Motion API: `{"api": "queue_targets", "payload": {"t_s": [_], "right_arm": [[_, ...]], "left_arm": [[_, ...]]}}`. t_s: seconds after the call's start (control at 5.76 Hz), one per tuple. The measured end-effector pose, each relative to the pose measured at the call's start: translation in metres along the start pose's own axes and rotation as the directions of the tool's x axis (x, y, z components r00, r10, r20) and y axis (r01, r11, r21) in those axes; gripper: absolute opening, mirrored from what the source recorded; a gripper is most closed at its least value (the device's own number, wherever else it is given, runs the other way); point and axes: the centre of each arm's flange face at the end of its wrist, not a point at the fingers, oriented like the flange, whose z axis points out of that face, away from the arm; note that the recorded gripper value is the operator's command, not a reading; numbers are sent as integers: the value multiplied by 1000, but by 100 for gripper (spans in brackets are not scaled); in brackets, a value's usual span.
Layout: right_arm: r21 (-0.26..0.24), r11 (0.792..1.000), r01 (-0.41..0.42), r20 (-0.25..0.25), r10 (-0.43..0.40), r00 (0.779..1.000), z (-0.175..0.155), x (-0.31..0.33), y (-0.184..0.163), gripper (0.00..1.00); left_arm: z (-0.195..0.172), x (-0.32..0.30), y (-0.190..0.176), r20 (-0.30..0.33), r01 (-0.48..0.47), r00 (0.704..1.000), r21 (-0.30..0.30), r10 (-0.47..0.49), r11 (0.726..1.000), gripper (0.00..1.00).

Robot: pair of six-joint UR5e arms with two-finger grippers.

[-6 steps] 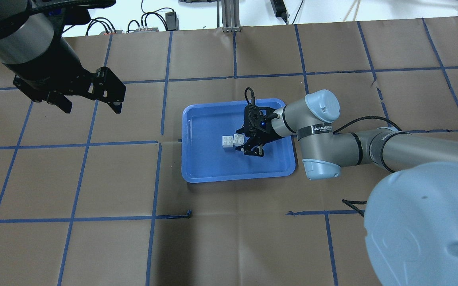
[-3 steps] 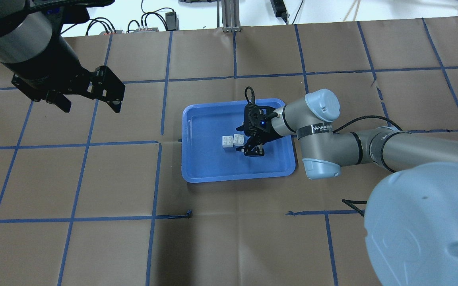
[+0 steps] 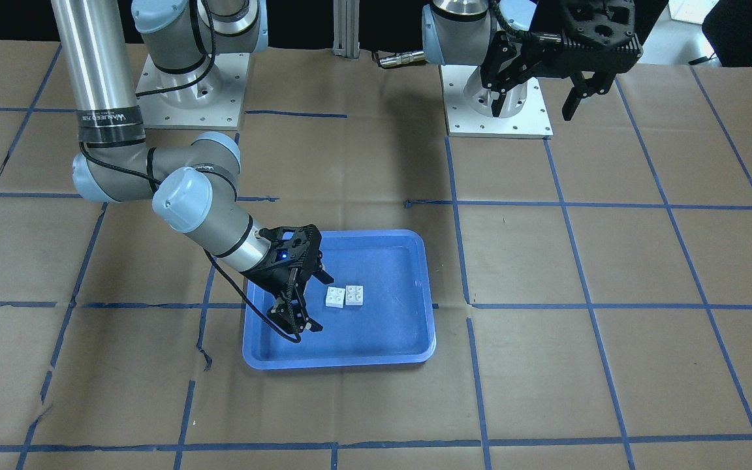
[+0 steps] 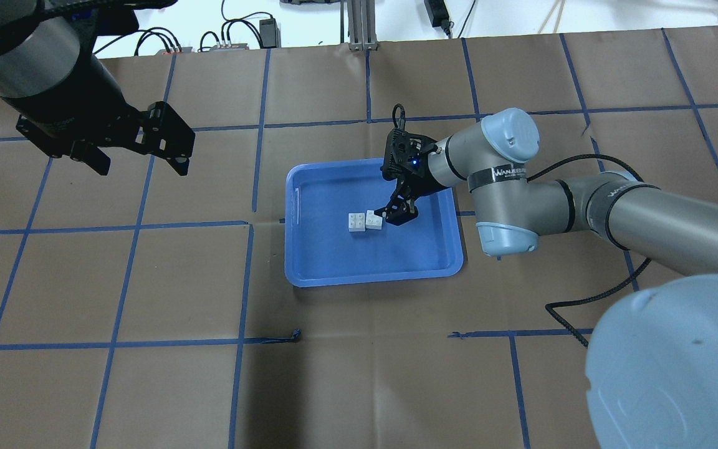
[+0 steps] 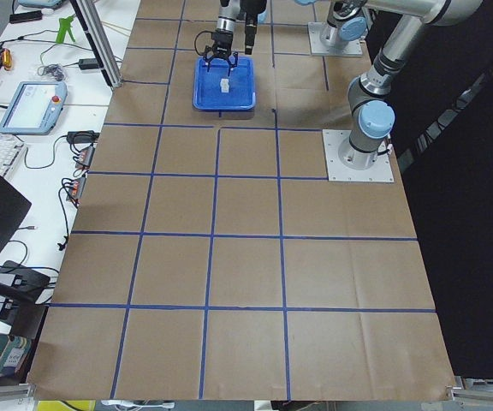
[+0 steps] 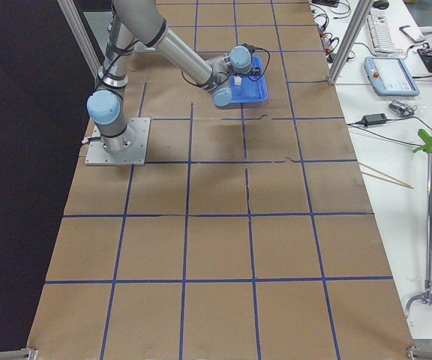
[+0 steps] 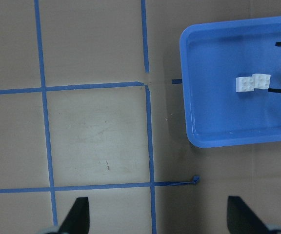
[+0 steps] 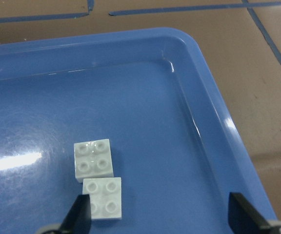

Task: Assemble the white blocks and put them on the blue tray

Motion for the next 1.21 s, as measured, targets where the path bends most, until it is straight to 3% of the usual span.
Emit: {"api": "queue_targets", "payload": {"t_s": [0.17, 0.35, 0.52, 0.69, 0.87, 1.04, 1.21], "right_arm": [[-72, 995, -73, 24, 75, 997, -26, 8, -9, 100], [-169, 965, -199, 10, 204, 979, -56, 16, -19, 100], [-260, 889, -376, -63, 372, 926, -90, 22, -27, 100], [-323, 761, -563, -167, 540, 825, -122, 25, -32, 100], [-352, 590, -727, -285, 673, 683, -155, 27, -33, 100], [-341, 402, -850, -397, 758, 518, -191, 28, -36, 100], [-308, 246, -919, -477, 796, 373, -227, 28, -43, 100]], "left_arm": [[0, 0, 0, 0, 0, 1000, 0, 0, 1000, 99], [0, 0, 0, 0, 0, 1000, -1, 0, 1000, 99], [0, 0, 0, 0, 0, 1000, -1, 0, 1000, 99], [0, 0, 0, 0, 0, 1000, -1, 0, 1000, 99], [0, 0, 0, 0, -1, 1000, -1, 1, 1000, 99], [0, 0, 0, -1, -1, 1000, -2, 1, 1000, 99], [0, 1, 0, -1, -1, 1000, -2, 1, 1000, 99]]}}
